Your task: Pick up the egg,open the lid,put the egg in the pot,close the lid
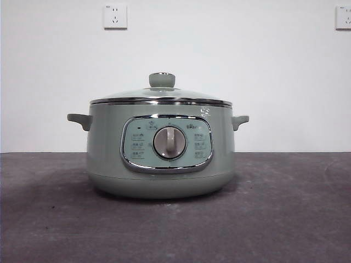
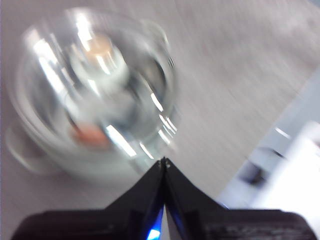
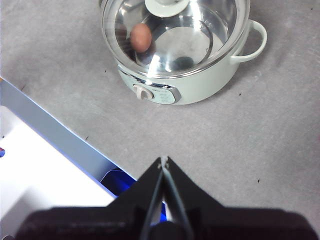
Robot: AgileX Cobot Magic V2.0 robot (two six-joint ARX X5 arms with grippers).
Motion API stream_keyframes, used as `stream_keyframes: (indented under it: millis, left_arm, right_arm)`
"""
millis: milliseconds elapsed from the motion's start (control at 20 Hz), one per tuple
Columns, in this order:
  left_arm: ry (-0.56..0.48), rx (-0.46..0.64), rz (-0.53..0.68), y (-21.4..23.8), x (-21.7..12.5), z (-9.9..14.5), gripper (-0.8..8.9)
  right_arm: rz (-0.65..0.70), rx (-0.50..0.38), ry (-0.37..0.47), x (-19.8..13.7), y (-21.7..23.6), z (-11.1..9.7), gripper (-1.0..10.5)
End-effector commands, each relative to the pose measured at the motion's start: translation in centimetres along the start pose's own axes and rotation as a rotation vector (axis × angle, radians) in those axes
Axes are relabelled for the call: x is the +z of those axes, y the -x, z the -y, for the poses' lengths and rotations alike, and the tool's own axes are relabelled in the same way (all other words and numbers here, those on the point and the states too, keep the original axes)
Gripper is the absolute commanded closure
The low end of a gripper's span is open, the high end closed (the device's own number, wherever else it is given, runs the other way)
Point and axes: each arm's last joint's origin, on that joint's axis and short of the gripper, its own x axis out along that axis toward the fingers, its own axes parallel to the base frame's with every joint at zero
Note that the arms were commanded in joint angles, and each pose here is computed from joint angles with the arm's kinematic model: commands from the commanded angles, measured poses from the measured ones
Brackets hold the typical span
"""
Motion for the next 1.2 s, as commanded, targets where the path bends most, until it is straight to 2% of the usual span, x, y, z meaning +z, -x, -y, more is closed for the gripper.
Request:
stream_keyframes:
  millis: [50, 200, 300, 400, 550, 750, 950, 1200]
  left_arm:
    - [-0.212, 0.091, 0.216, 1.7, 1.5, -1.1, 8.17]
    - [-0.299, 0.175, 0.511, 4.4, 1.7, -2.6, 8.17]
    - [-0.329, 0.282, 0.638, 5.6, 0.0, -3.4, 8.17]
    - [-0.339, 0.394, 0.703, 5.6, -2.8, -3.9, 8.17]
    - [-0.289, 0.565, 0.697, 4.2, -8.8, -4.4, 8.17]
    - [-0.170, 0.653, 0.647, 0.6, -16.4, -4.5, 8.17]
    - [-0.077, 0.674, 0.617, -2.5, -22.0, -4.6, 8.17]
    - [0.004, 0.669, 0.603, -5.0, -25.8, -4.8, 8.17]
  right_arm:
    - [-0.009, -0.002, -0.007, -0.2, 0.0, 0.0, 9.4]
    - [-0.009, -0.002, -0.007, -0.2, 0.0, 0.0, 9.4]
    - [-0.009, -0.002, -0.007, -0.2, 0.0, 0.0, 9.4]
    - [-0.009, -0.002, -0.007, -0.2, 0.0, 0.0, 9.4]
    - [-0.009, -0.002, -0.007, -0.2, 0.0, 0.0, 9.4]
    - [-0.007, -0.002, -0.006, -0.2, 0.1, 0.0, 9.4]
    - [-0.007, -0.002, -0.006, -0.2, 0.1, 0.0, 9.4]
    - [-0.007, -0.002, -0.006, -0.2, 0.1, 0.0, 9.4]
